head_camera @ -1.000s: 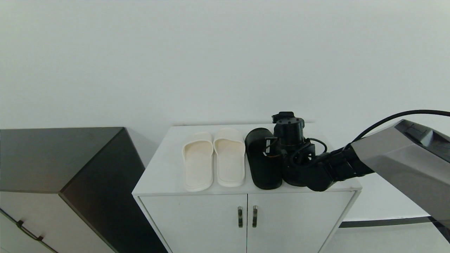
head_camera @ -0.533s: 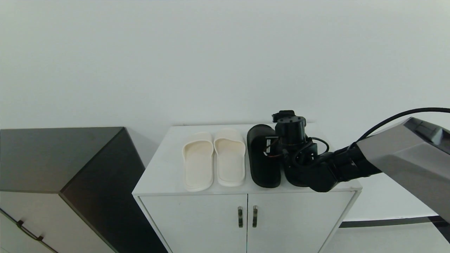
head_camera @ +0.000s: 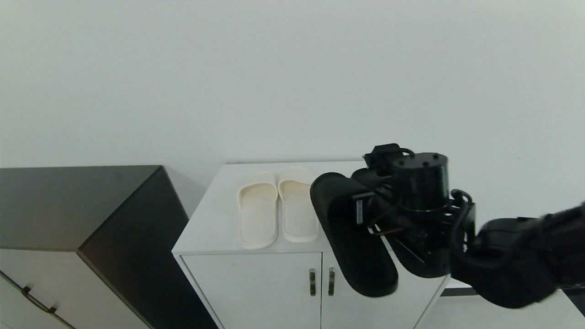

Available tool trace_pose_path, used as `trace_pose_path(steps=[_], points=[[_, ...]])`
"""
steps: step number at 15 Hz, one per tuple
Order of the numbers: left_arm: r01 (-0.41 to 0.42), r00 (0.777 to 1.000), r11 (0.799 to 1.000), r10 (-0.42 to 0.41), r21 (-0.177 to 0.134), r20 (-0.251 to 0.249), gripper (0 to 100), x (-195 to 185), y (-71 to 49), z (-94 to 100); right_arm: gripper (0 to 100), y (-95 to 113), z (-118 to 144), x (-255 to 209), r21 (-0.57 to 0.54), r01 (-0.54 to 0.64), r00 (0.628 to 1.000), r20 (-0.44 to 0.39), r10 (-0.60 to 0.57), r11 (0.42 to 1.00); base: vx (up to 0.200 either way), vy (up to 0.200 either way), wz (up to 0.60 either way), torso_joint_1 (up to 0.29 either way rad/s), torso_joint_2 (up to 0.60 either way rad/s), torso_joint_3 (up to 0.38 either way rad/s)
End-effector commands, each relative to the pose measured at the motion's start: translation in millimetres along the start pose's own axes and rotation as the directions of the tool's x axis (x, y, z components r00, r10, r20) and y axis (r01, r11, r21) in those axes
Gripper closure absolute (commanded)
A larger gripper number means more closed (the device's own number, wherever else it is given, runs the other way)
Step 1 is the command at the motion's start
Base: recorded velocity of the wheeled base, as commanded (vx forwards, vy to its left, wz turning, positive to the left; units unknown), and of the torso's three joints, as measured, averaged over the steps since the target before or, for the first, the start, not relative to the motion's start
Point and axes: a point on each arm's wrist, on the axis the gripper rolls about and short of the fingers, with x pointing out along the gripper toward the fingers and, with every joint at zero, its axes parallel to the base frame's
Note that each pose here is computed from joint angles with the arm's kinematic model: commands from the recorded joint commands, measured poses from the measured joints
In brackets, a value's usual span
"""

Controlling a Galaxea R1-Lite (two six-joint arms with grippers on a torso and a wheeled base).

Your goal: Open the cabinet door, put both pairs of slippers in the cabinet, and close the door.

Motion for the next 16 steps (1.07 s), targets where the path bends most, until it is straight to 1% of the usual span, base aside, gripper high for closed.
trace_pose_path(steps=[1,2,3,4,6,8,16], points=[[0.000,1.000,1.000,0.000,0.000,-0.001,100,0,0.0,0.1,100,-11,10,-80,0.001,-0.206,0.978,0.033,0.206,0.979,0.000,0.000,0.00,0.000,0.00,0.000],[0.000,1.000,1.000,0.000,-0.001,-0.001,100,0,0.0,0.1,100,-16,5,-91,-0.004,-0.314,0.949,-0.007,0.314,0.949,0.000,0.000,0.00,0.000,0.00,0.000],[0.000,1.000,1.000,0.000,-0.003,-0.001,100,0,0.0,0.1,100,-16,1,-91,-0.005,-0.335,0.941,-0.038,0.335,0.942,0.000,0.000,0.00,0.000,0.00,0.000],[-0.001,1.000,1.000,0.001,-0.003,-0.003,100,0,0.0,-0.1,100,-17,-6,-89,0.002,-0.331,0.940,-0.087,0.330,0.944,0.000,0.000,0.00,0.000,0.00,0.000],[-0.001,1.000,1.000,0.001,-0.003,-0.001,100,0,0.0,0.1,100,-14,-13,-85,0.010,-0.350,0.929,-0.124,0.348,0.937,0.000,0.000,0.00,0.000,0.00,0.000],[0.000,1.000,1.000,0.000,-0.003,-0.001,100,0,0.0,0.1,100,-12,-17,-86,0.006,-0.356,0.926,-0.133,0.353,0.935,0.000,0.000,0.00,0.000,0.00,0.000],[0.000,1.000,1.000,0.000,-0.006,-0.001,100,0,0.0,0.1,100,-13,-18,-87,0.001,-0.352,0.928,-0.134,0.349,0.936,-0.200,0.000,0.00,0.002,0.00,0.005]])
